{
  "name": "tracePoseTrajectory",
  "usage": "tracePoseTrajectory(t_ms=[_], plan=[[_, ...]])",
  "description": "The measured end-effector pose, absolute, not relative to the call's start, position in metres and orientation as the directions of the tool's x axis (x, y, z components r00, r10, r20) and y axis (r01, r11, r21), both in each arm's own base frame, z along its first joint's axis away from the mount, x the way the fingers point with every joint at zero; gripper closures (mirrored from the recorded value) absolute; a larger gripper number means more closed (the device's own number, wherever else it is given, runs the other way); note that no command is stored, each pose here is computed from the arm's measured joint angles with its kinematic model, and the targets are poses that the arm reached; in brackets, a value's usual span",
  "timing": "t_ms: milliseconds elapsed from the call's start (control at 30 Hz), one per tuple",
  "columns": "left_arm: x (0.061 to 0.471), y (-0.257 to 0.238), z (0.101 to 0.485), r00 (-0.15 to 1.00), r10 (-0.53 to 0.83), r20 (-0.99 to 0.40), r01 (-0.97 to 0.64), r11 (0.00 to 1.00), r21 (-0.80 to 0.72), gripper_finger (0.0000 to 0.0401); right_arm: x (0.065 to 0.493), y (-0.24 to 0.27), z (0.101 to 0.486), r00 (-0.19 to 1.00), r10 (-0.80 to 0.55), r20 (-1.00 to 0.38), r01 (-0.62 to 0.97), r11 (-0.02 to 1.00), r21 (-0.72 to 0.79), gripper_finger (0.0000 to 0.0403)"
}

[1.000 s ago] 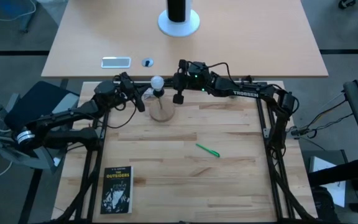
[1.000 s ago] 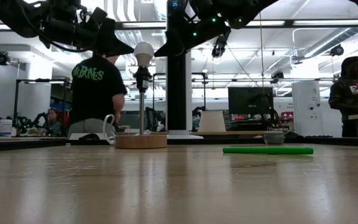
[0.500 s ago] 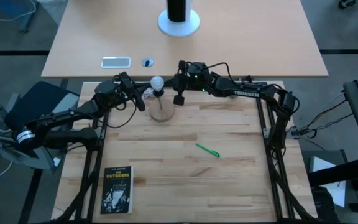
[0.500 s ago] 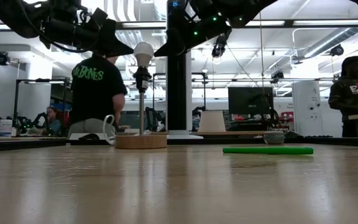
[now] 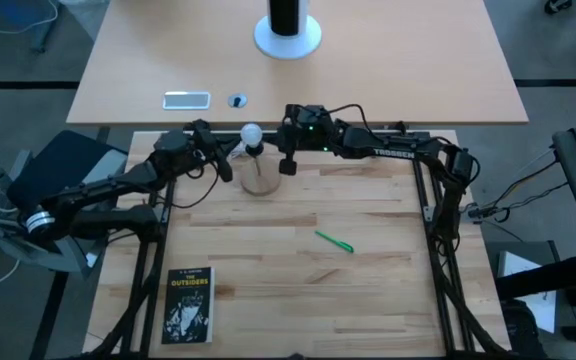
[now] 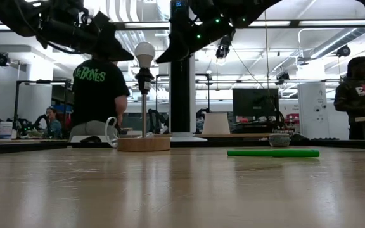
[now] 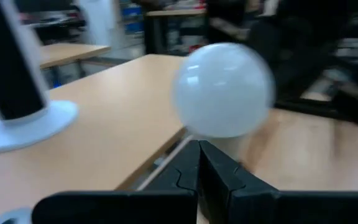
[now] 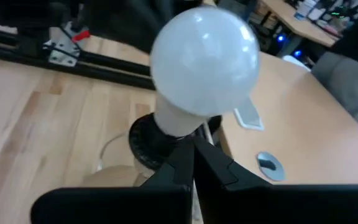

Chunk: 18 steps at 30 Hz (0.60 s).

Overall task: Screw lightbulb
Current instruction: Insert the lightbulb into the lamp

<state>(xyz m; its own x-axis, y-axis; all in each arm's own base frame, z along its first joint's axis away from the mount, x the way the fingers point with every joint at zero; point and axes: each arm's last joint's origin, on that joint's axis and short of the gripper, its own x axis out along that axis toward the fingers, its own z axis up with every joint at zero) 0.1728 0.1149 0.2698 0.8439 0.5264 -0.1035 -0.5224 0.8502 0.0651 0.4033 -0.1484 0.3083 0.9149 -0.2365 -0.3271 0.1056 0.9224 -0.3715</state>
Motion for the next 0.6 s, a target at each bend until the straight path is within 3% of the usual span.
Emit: tracePoseTrajectory(t_ms=[167, 600], plan=[[0.1735, 0.1101, 0.2747, 0.917, 0.394, -0.063, -0.390, 0.918, 0.065, 0.0401, 0.4022, -0.1552, 0.3123, 0.914, -0.287, -0.286, 0.161, 0.905, -0.394, 0.0403], [0.1782, 0.1154, 0.2729, 0.893, 0.448, -0.046, -0.444, 0.893, 0.071, 0.0401, 0.4034, -0.1533, 0.3149, 0.939, -0.225, -0.261, 0.105, 0.908, -0.406, 0.0403]])
